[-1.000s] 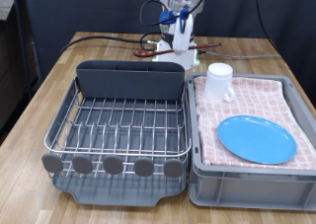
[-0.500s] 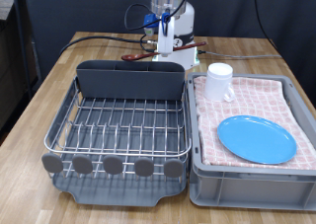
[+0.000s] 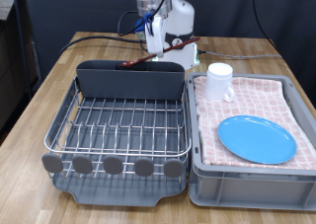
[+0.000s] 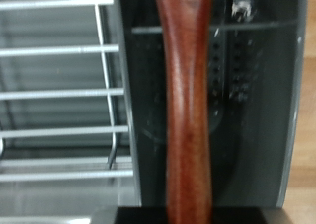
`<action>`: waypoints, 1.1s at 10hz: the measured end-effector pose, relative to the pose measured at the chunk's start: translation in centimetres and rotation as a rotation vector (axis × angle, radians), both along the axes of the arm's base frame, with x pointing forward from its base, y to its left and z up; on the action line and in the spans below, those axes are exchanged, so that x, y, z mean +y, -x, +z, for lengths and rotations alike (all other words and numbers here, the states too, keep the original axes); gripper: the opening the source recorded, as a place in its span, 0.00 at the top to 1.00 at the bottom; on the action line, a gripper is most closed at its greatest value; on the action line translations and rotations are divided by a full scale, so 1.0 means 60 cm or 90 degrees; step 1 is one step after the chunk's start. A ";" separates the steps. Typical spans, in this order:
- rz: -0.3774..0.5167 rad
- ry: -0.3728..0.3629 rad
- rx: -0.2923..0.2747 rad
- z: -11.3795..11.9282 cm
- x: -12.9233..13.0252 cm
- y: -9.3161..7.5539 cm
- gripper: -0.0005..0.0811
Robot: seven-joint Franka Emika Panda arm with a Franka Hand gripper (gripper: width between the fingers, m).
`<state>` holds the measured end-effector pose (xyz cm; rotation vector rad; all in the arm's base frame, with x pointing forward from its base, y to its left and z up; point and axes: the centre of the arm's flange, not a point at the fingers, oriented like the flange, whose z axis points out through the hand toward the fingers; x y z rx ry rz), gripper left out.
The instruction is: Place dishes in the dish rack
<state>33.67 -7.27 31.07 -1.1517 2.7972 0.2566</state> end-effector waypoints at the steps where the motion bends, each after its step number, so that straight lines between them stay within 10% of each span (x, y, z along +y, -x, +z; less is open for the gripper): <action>1: 0.003 -0.033 -0.004 -0.004 -0.006 0.003 0.89; 11: -0.004 -0.116 -0.003 -0.031 -0.083 0.018 0.89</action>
